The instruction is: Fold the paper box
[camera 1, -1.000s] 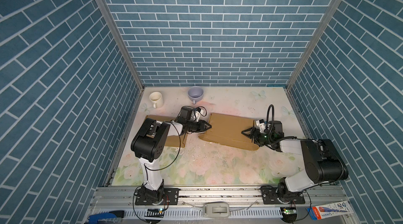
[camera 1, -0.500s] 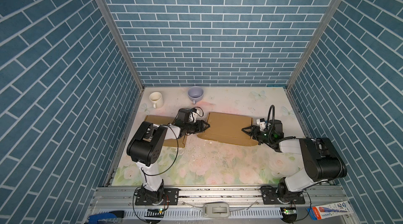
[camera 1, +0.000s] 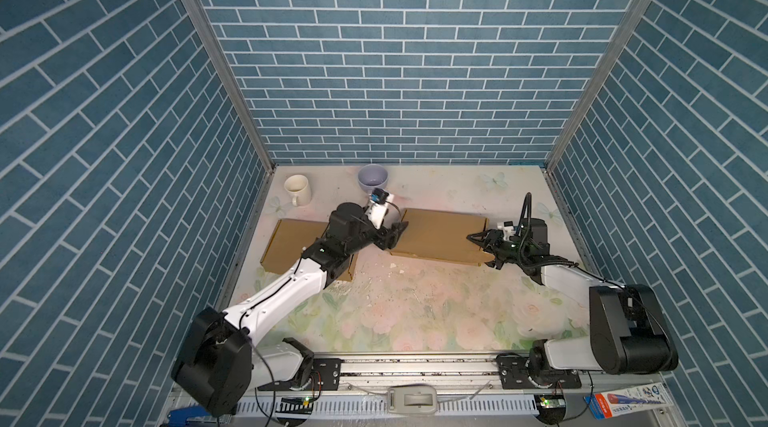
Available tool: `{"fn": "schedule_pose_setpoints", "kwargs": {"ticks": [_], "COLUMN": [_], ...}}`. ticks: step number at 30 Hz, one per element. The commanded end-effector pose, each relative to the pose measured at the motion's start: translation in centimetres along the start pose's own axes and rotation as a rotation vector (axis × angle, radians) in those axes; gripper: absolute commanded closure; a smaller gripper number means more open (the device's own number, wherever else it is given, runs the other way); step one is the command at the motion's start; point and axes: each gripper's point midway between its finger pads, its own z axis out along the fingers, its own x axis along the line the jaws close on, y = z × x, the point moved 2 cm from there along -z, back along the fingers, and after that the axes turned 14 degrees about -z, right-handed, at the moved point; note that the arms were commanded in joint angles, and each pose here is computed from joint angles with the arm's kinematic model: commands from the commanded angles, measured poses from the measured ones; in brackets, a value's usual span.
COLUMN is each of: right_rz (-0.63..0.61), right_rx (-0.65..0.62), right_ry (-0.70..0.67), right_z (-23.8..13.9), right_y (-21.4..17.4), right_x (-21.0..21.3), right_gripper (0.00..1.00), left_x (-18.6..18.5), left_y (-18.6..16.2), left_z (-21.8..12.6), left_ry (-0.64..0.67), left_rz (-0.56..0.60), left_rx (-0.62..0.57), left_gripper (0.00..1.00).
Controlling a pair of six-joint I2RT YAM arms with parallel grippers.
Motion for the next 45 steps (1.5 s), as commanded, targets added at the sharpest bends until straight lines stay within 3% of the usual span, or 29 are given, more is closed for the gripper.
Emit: {"fn": "schedule_pose_setpoints", "kwargs": {"ticks": [1,9,13,19,31,41,45], "right_rz": [0.142,0.226,0.231,0.238,0.258,0.265,0.267], "right_rx": [0.041,0.048,0.059,0.075,0.086,0.119,0.147], "right_ry": [-0.001,0.083,0.103,0.121,0.173,0.206,0.214], "right_z": [-0.3,-0.2,-0.5,-0.9,-1.2,-1.6,-1.7], "right_y": [-0.1,0.7,0.5,0.3,0.3,-0.4,-1.0], "right_x": [0.9,2.5,3.3,4.0,5.1,5.9,6.0], "right_gripper": [0.5,0.54,0.54,0.54,0.54,0.54,0.53], "left_x": [-2.7,-7.2,-6.8,-5.7,-3.7,-2.8,-2.8], "left_y": [-2.1,-6.8,-7.7,-6.4,-7.3,-6.0,-5.7], "left_z": [0.0,1.0,2.5,4.6,7.0,8.6,8.8], "left_ry": [-0.047,-0.241,-0.194,-0.088,0.003,0.144,0.153], "left_rz": [0.387,0.69,0.812,0.974,1.123,1.226,1.267], "left_rx": [0.086,0.248,0.283,0.206,0.228,0.069,0.056], "left_gripper": [0.23,0.23,0.23,0.23,0.23,0.28,0.37]}}
